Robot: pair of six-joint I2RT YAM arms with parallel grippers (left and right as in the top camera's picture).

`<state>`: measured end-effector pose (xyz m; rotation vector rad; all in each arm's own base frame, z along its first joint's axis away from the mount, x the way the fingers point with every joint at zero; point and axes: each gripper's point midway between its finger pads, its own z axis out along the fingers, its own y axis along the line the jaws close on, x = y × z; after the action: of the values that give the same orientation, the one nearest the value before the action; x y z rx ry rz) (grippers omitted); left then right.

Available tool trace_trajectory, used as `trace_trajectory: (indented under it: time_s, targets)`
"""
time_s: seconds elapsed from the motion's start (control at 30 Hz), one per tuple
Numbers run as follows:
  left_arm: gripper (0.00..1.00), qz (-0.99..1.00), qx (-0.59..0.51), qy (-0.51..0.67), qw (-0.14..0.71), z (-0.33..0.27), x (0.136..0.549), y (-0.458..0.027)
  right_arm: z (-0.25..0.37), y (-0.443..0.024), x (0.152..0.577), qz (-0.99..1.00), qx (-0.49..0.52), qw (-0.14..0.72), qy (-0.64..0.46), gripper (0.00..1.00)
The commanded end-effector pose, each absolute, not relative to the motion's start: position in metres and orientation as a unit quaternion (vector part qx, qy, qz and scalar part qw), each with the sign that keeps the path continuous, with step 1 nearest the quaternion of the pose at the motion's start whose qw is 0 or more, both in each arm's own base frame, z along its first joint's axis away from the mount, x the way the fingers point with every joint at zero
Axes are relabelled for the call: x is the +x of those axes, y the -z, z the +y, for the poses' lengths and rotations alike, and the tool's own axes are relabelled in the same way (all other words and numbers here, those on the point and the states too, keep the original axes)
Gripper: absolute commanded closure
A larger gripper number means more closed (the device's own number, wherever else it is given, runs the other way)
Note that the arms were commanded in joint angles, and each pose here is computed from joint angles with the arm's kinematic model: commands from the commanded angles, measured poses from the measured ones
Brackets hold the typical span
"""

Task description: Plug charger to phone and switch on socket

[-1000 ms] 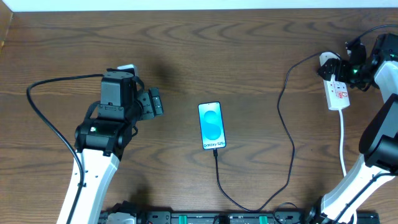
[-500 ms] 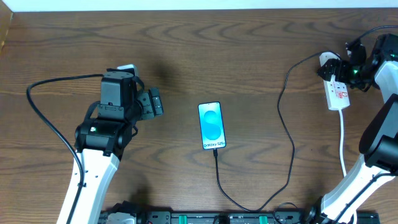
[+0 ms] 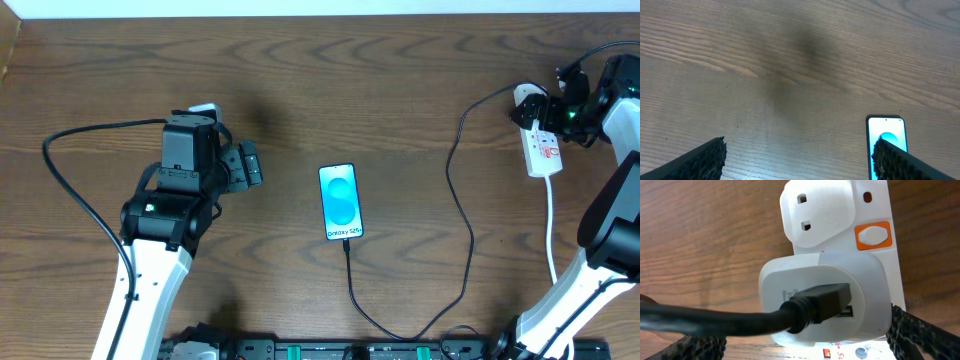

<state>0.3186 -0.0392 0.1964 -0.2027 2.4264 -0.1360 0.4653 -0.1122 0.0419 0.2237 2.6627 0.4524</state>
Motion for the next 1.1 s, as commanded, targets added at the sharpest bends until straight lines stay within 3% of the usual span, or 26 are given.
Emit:
trace_trajectory:
  time_s: [0.0,1.07]
  targets:
    - [0.07,0.936,-0.075,0.043,0.342,-0.036,0.317,-0.194,-0.092,-0.036,0.461,0.955,0.085,0.198,-0.206,0.01]
    - [0.07,0.936,-0.075,0.043,0.342,-0.036,0.317,-0.194,-0.062,-0.028,0.455,0.952,0.088,0.173,-0.236,0.01]
